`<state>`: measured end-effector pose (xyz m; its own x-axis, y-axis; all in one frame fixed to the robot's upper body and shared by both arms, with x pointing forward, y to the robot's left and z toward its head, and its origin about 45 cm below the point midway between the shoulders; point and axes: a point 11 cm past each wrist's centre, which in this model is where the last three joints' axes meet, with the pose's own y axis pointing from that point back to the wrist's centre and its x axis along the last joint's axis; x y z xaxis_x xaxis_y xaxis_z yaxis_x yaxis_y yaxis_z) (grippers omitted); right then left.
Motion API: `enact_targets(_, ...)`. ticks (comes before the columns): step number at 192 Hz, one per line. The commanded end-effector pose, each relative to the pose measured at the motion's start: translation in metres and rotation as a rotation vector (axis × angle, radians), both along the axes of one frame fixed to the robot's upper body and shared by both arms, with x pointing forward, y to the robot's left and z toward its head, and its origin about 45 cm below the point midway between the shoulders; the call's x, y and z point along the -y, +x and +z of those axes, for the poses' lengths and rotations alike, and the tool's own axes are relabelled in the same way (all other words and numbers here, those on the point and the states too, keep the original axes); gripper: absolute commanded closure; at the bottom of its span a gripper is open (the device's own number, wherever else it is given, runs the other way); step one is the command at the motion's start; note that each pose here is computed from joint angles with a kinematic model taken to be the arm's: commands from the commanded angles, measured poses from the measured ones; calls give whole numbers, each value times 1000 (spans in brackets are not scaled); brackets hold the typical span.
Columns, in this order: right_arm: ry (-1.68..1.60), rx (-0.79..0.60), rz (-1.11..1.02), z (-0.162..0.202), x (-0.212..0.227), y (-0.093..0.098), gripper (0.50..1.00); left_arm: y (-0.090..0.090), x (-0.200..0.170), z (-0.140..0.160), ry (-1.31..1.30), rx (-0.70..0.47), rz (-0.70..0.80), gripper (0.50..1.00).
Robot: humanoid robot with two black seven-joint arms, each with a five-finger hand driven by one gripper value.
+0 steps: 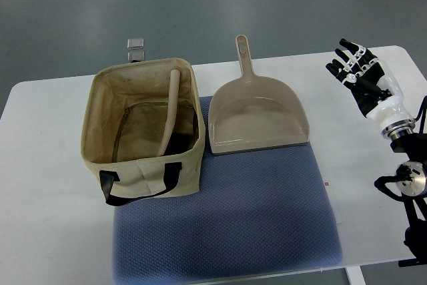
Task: Put pink broom in yellow bag with right hand
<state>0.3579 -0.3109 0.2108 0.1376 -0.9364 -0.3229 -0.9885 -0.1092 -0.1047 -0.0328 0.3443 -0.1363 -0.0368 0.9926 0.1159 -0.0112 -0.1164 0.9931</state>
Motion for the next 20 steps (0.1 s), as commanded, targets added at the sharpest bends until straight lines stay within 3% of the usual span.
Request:
enact_targets(1,0,-1,4,-1,-1,-1,572,0,0,0,1,-1,0,500)
enact_targets(20,-4,-14,33,-6,-11,-2,572,0,0,0,1,-1,0,500)
